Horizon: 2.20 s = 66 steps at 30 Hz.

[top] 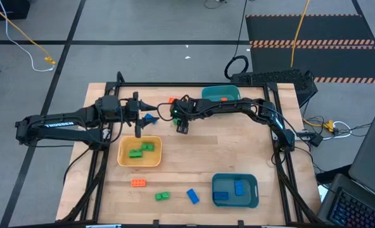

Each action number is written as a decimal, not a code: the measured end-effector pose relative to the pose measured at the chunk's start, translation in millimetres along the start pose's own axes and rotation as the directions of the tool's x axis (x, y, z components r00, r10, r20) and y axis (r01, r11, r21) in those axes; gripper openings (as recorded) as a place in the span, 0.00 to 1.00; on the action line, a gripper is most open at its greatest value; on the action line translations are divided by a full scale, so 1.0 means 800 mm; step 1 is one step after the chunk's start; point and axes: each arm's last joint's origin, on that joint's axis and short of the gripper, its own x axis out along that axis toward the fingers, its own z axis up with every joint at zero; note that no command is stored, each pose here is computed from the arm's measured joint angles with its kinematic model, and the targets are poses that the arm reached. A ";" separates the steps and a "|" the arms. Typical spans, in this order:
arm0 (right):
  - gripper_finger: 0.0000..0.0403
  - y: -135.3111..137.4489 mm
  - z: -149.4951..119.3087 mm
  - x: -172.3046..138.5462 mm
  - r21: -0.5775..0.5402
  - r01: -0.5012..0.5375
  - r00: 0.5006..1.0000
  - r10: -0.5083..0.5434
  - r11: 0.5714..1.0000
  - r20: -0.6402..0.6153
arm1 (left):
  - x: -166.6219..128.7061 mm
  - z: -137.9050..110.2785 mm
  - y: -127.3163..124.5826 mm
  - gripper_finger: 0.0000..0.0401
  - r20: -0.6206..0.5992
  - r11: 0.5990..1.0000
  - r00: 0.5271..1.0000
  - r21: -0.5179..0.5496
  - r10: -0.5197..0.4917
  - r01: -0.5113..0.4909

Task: Sort & place blocks by color
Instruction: Put the green game piece into the yellow bin

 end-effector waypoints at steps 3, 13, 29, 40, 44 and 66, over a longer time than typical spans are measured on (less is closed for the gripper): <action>0.55 0.000 0.000 0.000 0.000 0.000 1.000 0.000 1.000 0.002 | 0.000 0.000 0.000 0.51 0.000 1.000 1.000 -0.006 0.000 0.000; 0.55 0.001 -0.002 0.006 0.002 0.001 1.000 -0.002 1.000 0.017 | 0.000 -0.002 0.000 0.51 -0.016 1.000 1.000 -0.012 -0.001 0.000; 0.37 0.007 -0.023 0.028 -0.022 0.014 0.999 -0.013 1.000 0.042 | 0.000 -0.001 0.000 0.51 -0.017 1.000 1.000 -0.001 -0.001 0.001; 0.02 0.013 -0.029 0.030 -0.058 -0.002 1.000 0.003 0.998 0.011 | 0.000 -0.004 0.000 0.51 -0.036 1.000 0.999 -0.002 -0.002 0.002; 0.05 0.016 -0.029 0.028 -0.046 -0.006 1.000 0.006 0.999 0.007 | 0.000 -0.004 0.000 0.51 -0.041 1.000 0.999 -0.003 -0.002 0.002; 0.71 0.048 0.005 0.008 0.157 -0.032 0.932 -0.027 0.987 0.360 | -0.016 0.002 -0.001 0.51 0.007 1.000 1.000 -0.016 0.000 0.000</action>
